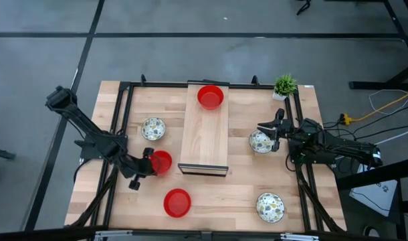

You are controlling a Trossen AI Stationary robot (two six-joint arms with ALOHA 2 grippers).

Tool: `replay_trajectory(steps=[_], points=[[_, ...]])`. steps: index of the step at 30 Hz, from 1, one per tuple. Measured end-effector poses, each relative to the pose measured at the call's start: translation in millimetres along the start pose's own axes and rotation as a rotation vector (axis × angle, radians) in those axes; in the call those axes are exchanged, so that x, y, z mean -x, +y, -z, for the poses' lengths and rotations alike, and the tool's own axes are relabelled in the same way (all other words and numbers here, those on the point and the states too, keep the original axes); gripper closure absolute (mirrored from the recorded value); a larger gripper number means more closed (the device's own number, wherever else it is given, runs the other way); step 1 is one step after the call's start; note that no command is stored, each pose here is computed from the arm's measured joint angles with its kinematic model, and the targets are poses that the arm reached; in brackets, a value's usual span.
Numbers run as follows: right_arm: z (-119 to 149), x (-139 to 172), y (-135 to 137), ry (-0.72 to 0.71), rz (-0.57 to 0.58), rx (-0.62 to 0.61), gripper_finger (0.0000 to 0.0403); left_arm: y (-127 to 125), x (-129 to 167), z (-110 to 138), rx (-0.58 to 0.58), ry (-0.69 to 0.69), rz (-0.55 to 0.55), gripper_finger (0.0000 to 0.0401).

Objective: Pick & Place Mini bowls
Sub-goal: Stack the top red bowl on top of the red bowl on the shelf

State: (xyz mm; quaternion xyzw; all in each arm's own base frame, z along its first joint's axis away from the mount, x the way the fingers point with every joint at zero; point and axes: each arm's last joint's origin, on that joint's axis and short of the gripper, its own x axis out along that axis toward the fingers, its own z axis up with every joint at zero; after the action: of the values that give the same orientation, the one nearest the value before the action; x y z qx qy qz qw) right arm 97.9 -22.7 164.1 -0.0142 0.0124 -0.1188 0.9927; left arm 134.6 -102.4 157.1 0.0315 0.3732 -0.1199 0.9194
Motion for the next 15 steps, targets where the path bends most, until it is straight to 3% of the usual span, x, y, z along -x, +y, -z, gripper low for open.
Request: replay_trajectory(steps=[15], points=[[0, 0, 0, 0.000, 0.000, 0.000, 0.0328, -5, 21, -9, -0.081, -0.186, -0.032, 0.0398]])
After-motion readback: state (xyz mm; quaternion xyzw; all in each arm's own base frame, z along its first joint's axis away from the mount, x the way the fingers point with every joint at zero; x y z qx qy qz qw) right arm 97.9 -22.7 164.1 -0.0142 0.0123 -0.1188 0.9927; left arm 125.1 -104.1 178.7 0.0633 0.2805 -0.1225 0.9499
